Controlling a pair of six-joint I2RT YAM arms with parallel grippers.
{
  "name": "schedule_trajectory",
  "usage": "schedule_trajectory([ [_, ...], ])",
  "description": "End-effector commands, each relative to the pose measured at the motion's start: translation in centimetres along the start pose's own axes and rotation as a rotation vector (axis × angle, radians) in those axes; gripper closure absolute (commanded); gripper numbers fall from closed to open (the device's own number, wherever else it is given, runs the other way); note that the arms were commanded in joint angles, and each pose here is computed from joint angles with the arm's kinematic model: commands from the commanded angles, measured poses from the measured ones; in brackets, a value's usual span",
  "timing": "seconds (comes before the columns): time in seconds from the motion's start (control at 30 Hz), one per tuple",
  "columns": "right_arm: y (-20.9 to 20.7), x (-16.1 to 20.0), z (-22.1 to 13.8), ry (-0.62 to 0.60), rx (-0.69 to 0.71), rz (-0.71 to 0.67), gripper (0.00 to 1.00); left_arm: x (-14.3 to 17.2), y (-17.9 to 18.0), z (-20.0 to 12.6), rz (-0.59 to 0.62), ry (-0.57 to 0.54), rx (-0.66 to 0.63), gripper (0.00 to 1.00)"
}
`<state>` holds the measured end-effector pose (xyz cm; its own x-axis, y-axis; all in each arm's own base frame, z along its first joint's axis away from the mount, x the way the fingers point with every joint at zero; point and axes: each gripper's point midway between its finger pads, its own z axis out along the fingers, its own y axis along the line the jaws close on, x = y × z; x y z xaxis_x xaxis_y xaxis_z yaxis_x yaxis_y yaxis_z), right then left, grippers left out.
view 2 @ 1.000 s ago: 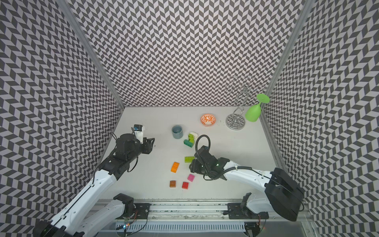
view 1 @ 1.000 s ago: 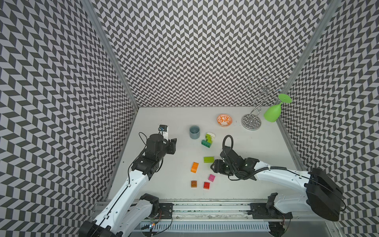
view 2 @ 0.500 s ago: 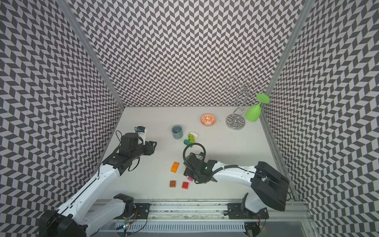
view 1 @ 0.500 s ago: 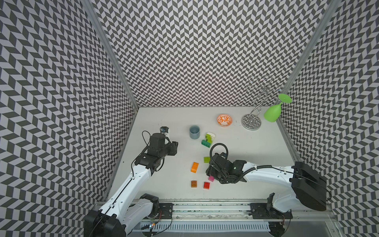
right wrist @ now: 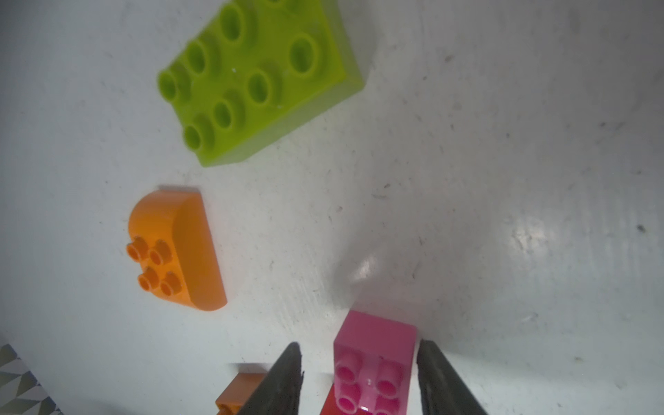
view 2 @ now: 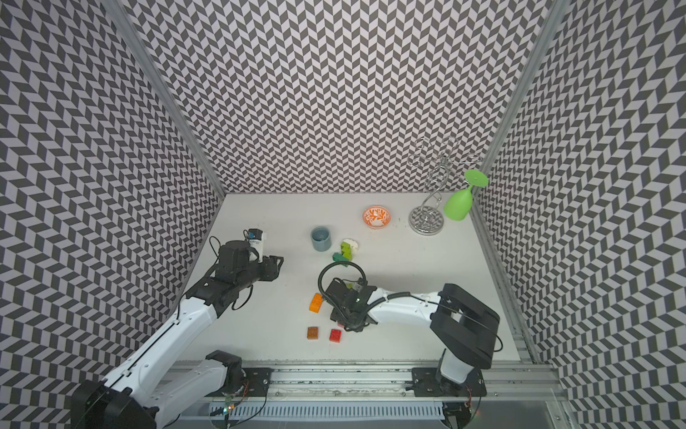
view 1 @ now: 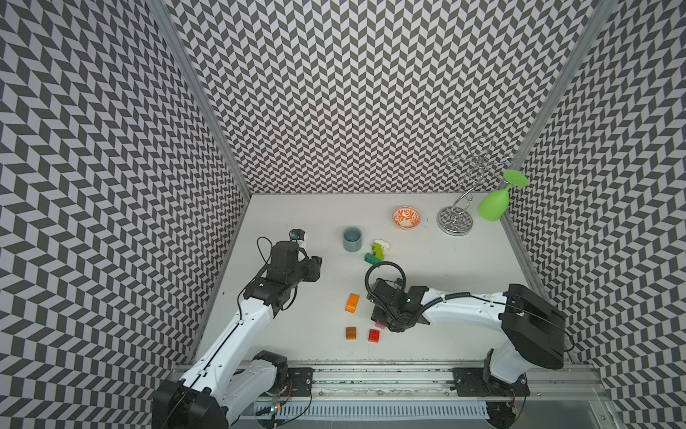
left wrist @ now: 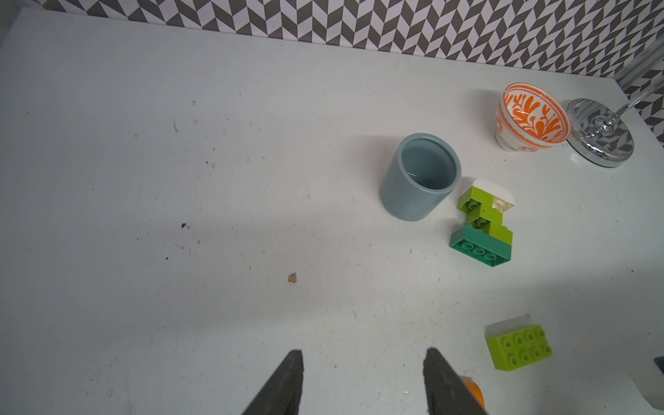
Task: Assemble the letter s with lego
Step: Pick up the lego brick from the center of the board.
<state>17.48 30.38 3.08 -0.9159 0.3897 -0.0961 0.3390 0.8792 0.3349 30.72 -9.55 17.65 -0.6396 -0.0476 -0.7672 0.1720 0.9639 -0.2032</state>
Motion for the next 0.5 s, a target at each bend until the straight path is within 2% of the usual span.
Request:
schedule_trajectory([
  [0.0, 0.0, -0.2, 0.0, -0.024, 0.024, 0.008, 0.52, -1.2, -0.1, -0.7, -0.004, -0.027, 0.005, 0.44],
  [0.47, -0.3, 0.0, 1.0, -0.004, 0.103, -0.041, 0.69, -1.2, 0.1, -0.8, -0.010, -0.028, 0.001, 0.44],
])
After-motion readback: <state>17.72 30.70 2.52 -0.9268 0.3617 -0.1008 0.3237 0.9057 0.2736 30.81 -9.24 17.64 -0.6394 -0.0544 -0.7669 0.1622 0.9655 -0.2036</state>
